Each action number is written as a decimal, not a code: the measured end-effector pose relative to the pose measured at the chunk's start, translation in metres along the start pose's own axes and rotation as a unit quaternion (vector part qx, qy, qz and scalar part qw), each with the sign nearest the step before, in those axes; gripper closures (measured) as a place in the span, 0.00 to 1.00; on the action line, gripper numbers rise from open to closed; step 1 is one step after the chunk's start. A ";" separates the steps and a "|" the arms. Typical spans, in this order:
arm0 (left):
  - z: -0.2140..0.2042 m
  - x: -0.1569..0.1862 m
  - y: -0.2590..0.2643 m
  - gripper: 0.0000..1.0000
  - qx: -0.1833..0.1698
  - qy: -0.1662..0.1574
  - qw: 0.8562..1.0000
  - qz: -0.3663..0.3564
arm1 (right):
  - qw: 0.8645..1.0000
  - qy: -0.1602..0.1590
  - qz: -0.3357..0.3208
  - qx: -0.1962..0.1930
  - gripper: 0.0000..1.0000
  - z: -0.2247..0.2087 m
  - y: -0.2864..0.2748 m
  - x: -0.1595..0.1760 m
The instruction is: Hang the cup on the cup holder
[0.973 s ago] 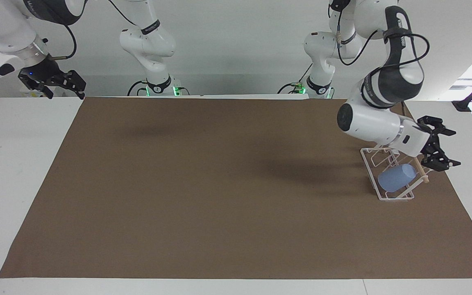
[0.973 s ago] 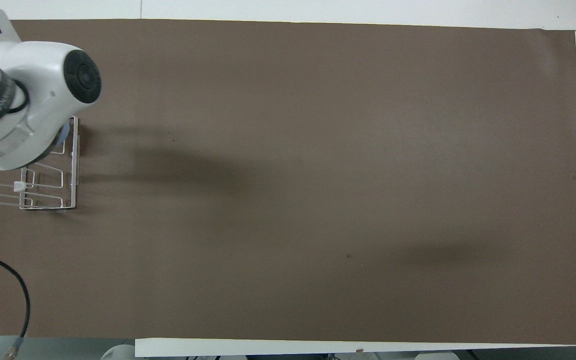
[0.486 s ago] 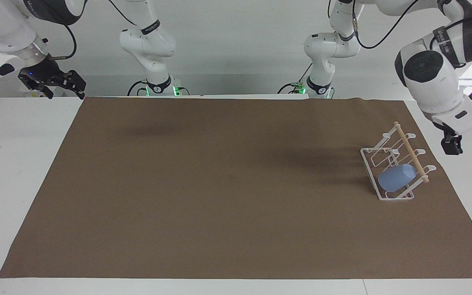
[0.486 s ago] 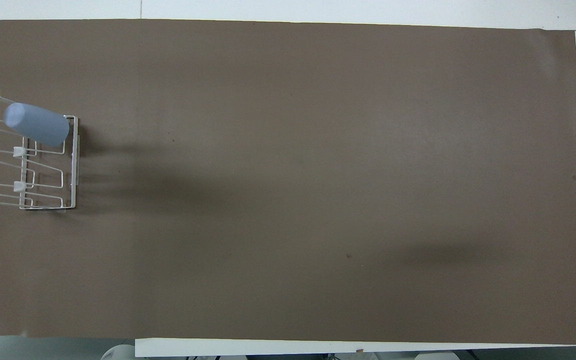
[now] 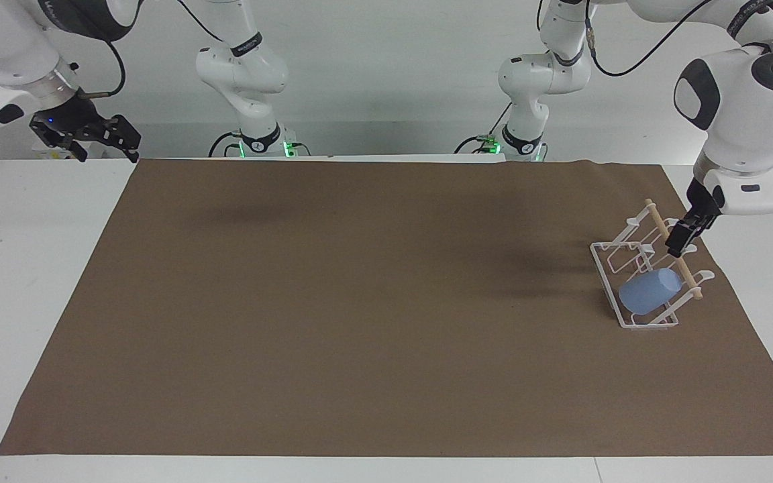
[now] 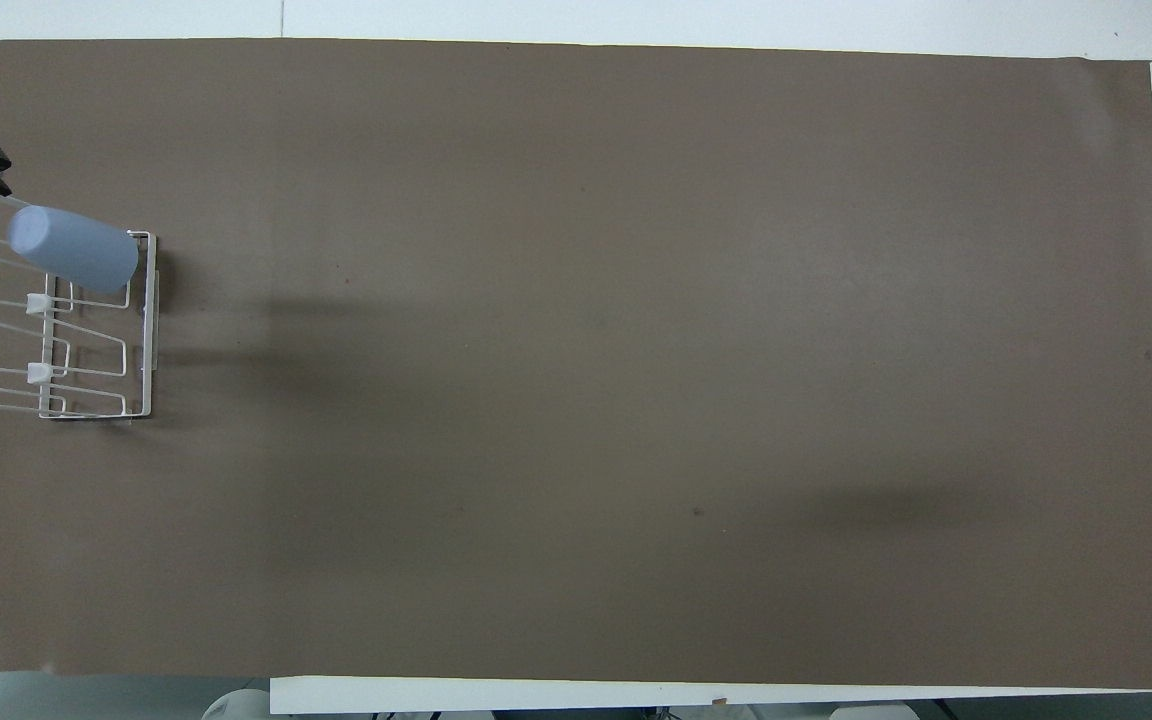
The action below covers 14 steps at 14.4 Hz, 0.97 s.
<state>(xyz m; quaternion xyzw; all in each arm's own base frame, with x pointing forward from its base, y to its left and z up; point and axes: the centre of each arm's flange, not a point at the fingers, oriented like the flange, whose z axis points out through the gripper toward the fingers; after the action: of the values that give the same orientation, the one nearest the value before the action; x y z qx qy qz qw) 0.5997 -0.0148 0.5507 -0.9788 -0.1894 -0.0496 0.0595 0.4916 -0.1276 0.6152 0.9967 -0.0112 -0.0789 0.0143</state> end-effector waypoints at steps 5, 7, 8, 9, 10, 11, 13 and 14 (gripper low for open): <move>-0.004 -0.048 0.055 0.00 -0.039 -0.077 0.979 0.186 | 1.000 0.000 0.000 0.000 0.00 0.000 0.000 0.000; -0.012 -0.066 0.083 0.00 -0.051 -0.080 0.970 0.224 | 1.000 0.000 0.000 0.000 0.00 0.000 0.000 0.000; -0.017 -0.071 0.089 0.00 -0.056 -0.082 0.968 0.230 | 1.000 0.000 0.000 0.000 0.00 0.000 0.000 0.000; -0.024 -0.072 0.089 0.00 -0.058 -0.090 0.967 0.231 | 1.000 0.000 0.000 0.000 0.00 0.000 0.000 0.000; -0.034 -0.069 0.083 0.00 -0.055 -0.100 0.966 0.232 | 1.000 0.000 0.000 0.000 0.00 0.000 0.000 0.000; -0.043 -0.064 0.077 0.00 -0.054 -0.105 0.965 0.233 | 1.000 0.000 0.000 0.000 0.00 0.000 0.000 0.000; -0.051 -0.050 0.068 0.00 -0.058 -0.100 0.963 0.243 | 1.000 0.000 0.000 0.000 0.00 0.000 0.000 0.000; -0.050 -0.044 0.064 0.00 -0.060 -0.098 0.961 0.253 | 1.000 0.000 0.000 0.000 0.00 0.000 0.000 0.000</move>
<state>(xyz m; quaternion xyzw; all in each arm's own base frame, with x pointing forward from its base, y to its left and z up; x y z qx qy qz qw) 0.5795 -0.0967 0.5888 -0.9967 0.0624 0.0520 -0.0073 0.4916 -0.1276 0.6153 0.9967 -0.0112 -0.0789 0.0143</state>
